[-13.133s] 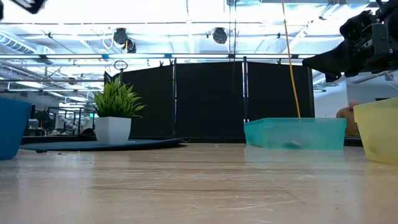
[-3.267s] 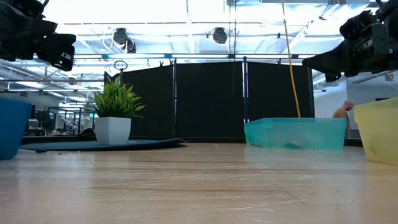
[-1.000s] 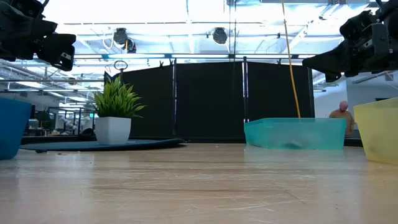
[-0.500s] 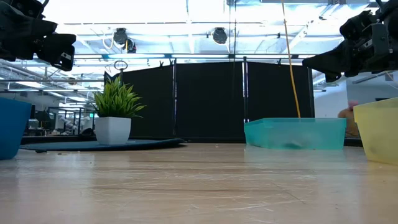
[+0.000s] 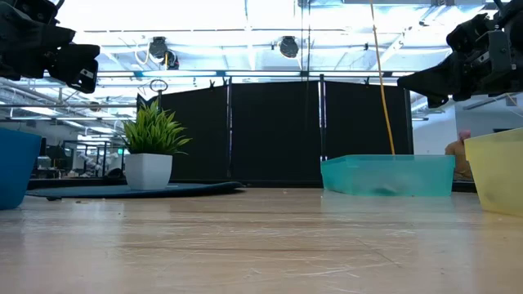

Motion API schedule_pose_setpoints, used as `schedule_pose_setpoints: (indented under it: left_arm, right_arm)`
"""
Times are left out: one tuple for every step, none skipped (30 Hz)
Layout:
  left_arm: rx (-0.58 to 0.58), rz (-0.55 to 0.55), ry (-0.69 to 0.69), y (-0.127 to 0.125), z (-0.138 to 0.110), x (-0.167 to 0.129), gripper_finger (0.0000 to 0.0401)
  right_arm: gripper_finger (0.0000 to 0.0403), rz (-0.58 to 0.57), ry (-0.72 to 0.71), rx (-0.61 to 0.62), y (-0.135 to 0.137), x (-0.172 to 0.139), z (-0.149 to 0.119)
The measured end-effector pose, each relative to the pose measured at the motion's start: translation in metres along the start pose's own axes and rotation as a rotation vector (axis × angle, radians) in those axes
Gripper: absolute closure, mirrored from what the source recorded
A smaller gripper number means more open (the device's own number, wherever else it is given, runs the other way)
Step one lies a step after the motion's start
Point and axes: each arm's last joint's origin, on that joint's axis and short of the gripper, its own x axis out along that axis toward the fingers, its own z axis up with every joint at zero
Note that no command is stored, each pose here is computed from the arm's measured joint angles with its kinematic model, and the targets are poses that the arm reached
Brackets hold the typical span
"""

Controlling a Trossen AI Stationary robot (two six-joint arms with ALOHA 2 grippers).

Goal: Pick and place Granola Bars by type
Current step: Return to Home Position

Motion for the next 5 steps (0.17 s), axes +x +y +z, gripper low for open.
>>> schedule_pose_setpoints:
  left_arm:
    - [0.0, 0.0, 0.0, 0.0, 0.0, 0.0, 0.0242]
    - [0.0, 0.0, 0.0, 0.0, 0.0, 0.0, 0.0242]
    - [0.0, 0.0, 0.0, 0.0, 0.0, 0.0, 0.0242]
    - [0.0, 0.0, 0.0, 0.0, 0.0, 0.0, 0.0242]
    - [0.0, 0.0, 0.0, 0.0, 0.0, 0.0, 0.0242]
  right_arm:
    - [0.0399, 0.0, 0.0, 0.0, 0.0, 0.0, 0.0]
    - [0.0399, 0.0, 0.0, 0.0, 0.0, 0.0, 0.0]
    - [0.0399, 0.0, 0.0, 0.0, 0.0, 0.0, 0.0]
    - [0.0399, 0.0, 0.0, 0.0, 0.0, 0.0, 0.0]
    - [0.0399, 0.0, 0.0, 0.0, 0.0, 0.0, 0.0]
